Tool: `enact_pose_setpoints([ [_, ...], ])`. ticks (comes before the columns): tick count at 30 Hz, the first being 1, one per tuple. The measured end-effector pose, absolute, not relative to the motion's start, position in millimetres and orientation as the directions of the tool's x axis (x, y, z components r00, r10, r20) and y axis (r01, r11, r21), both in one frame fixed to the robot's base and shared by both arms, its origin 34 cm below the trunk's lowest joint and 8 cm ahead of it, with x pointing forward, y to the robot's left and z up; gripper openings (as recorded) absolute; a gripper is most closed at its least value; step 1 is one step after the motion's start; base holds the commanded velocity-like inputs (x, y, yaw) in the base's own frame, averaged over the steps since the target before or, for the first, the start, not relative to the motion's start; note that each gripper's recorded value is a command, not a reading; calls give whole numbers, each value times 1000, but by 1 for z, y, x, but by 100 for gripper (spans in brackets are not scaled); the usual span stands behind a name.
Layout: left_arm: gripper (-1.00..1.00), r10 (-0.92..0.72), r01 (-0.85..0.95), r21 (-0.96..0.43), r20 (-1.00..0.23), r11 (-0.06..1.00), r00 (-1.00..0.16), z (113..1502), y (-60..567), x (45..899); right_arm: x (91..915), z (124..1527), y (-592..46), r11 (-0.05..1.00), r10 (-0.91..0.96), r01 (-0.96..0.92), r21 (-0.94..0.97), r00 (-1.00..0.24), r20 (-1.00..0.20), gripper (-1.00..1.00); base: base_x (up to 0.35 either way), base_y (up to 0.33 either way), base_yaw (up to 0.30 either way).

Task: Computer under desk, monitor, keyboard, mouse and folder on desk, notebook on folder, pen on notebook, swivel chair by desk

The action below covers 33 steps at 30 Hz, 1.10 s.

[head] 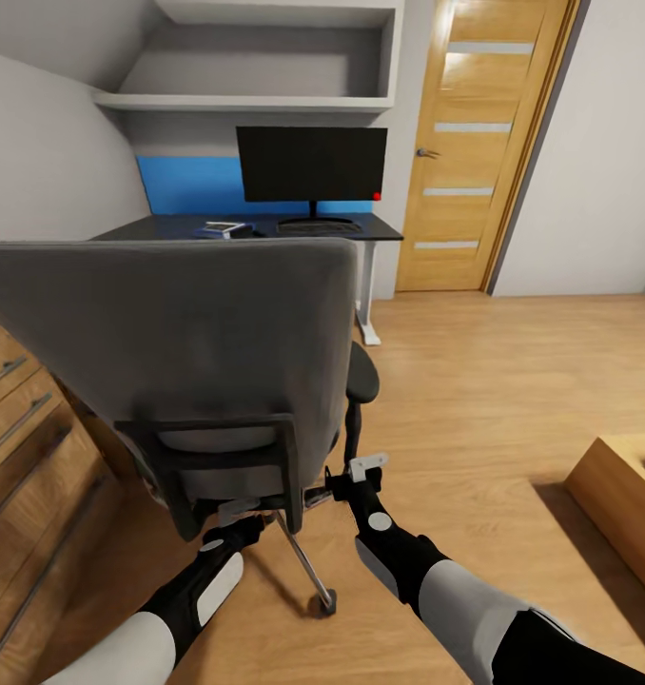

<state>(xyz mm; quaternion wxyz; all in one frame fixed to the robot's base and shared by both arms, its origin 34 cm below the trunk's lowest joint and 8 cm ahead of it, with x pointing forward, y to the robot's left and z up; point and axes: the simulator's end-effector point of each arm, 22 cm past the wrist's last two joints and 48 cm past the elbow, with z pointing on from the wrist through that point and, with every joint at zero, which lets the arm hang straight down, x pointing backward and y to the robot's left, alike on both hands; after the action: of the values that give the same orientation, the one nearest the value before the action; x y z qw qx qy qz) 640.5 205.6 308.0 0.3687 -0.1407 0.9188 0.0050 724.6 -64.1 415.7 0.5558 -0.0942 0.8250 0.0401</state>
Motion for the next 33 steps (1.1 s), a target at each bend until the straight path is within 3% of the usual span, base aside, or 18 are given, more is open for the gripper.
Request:
enact_pose_setpoints([
  [23,100,-253,-261,-94,-679,961,-689,308,205,640,725,417,-63,978,-115,-205,-41,-361,-925,100,204,-216,0],
  [33,100,-247,-257,-90,-682,962,-688,309,206,642,725,415,-67,982,-101,-187,-32,-369,-924,100,16,-36,0],
])
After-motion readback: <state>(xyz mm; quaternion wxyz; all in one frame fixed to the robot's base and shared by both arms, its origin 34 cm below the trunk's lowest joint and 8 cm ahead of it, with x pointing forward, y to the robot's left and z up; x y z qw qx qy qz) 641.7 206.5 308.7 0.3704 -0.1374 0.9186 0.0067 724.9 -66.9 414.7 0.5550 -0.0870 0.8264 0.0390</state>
